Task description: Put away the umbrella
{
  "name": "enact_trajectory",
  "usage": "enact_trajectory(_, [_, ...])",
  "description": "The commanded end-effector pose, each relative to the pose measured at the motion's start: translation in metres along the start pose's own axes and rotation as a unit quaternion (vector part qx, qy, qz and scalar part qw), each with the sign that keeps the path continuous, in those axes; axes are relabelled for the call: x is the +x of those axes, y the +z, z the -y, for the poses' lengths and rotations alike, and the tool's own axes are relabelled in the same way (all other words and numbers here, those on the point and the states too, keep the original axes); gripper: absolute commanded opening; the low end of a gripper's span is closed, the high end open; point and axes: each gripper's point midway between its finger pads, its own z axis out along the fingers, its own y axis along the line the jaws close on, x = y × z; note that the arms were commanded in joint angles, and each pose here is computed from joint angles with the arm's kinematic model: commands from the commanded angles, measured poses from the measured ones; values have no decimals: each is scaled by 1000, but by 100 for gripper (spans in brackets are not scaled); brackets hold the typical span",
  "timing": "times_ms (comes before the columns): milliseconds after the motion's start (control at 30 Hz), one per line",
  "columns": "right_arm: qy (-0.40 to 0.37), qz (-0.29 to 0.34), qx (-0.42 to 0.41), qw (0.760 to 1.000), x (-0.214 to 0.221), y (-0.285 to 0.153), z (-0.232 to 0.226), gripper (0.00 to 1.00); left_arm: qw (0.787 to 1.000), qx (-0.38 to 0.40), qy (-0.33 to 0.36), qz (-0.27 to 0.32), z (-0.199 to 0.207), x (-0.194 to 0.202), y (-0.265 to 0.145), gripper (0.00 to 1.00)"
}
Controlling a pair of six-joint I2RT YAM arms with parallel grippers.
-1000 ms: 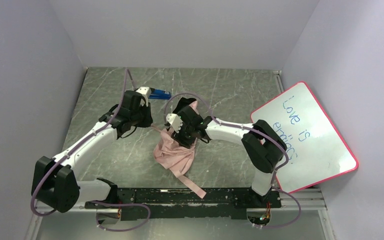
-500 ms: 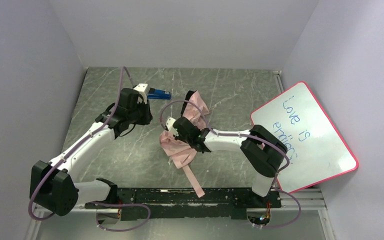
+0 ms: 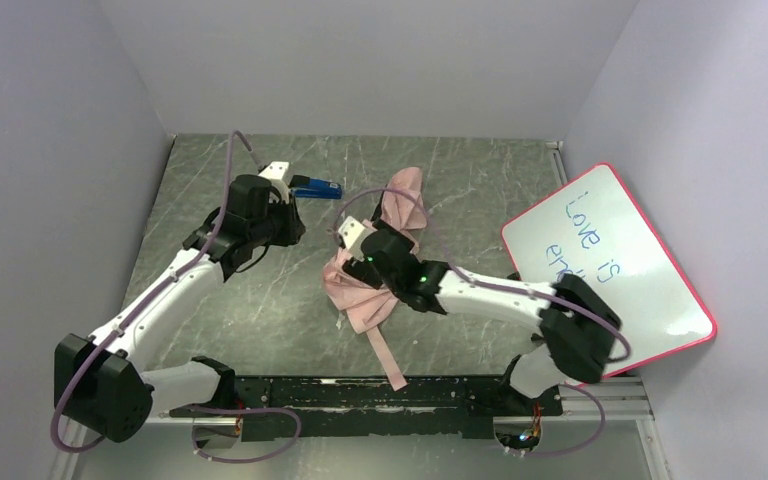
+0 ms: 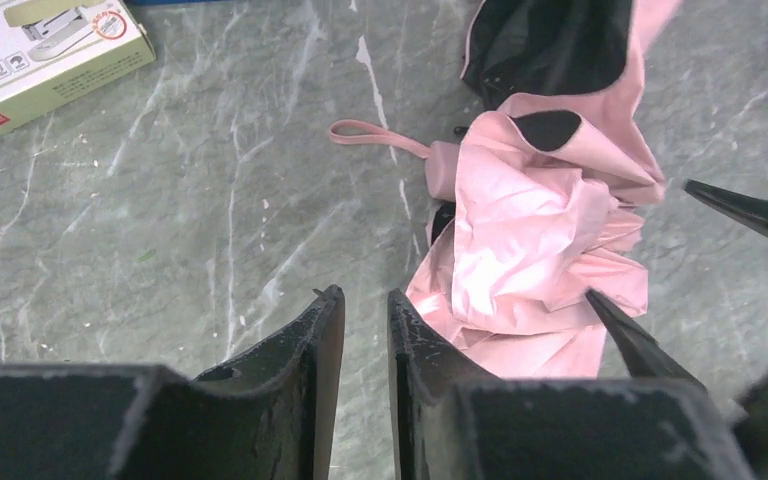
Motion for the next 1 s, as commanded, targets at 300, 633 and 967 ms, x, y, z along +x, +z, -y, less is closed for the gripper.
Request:
enact_trajectory(300, [408, 338, -103, 842, -157, -149, 54, 89, 963, 198, -153, 104, 82, -78, -38, 46])
enact_trajectory(633, [321, 533, -280, 730, -258, -259, 55, 100, 878, 371, -291, 87, 138, -107, -65, 91])
enact_trajectory(967, [199, 579, -474, 633, -294, -307, 0, 100, 819, 478, -308, 78, 176, -117, -99, 92])
